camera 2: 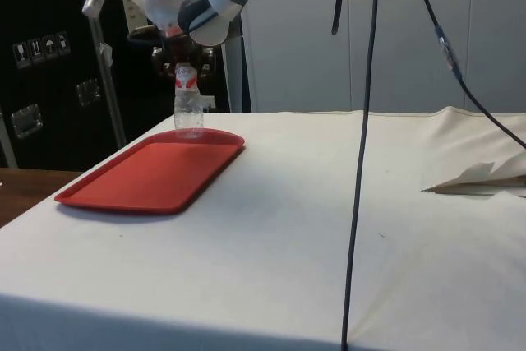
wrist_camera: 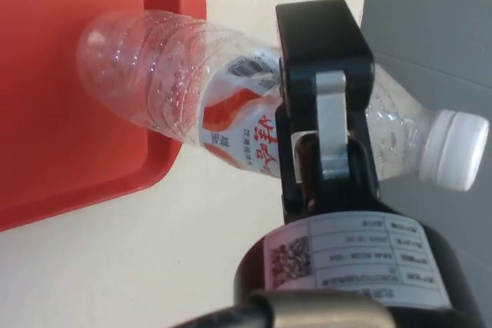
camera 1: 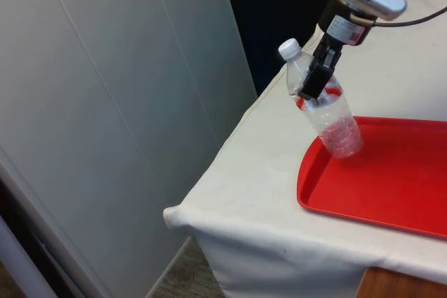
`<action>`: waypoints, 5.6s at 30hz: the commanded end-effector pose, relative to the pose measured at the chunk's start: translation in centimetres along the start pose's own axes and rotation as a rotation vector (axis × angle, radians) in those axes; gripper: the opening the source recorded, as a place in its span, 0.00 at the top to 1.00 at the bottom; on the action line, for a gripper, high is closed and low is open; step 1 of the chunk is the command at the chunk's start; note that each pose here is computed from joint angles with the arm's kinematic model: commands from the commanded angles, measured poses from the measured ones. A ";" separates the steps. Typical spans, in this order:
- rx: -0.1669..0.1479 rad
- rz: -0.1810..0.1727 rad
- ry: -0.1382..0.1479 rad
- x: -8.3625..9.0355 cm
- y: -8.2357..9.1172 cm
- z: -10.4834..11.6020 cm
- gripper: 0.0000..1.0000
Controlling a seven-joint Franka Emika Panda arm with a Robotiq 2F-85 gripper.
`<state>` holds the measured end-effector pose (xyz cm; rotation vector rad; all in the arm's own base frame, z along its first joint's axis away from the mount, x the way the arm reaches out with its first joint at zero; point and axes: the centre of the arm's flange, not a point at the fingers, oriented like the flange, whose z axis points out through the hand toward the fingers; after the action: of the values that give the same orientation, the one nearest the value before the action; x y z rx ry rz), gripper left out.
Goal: Place the bottle upright on the tray.
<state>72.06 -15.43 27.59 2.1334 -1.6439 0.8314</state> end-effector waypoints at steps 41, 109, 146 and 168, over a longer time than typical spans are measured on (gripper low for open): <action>-0.102 -0.012 0.126 -6.1 -3.2 -1.6 1.00; -0.212 0.043 0.259 -10.6 -4.1 -1.8 0.73; -0.243 0.055 0.272 -11.8 -5.0 -4.1 0.00; -0.302 0.083 0.298 -12.1 -5.9 -7.8 0.00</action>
<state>73.78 -0.08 26.34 1.6608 -1.5870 0.8138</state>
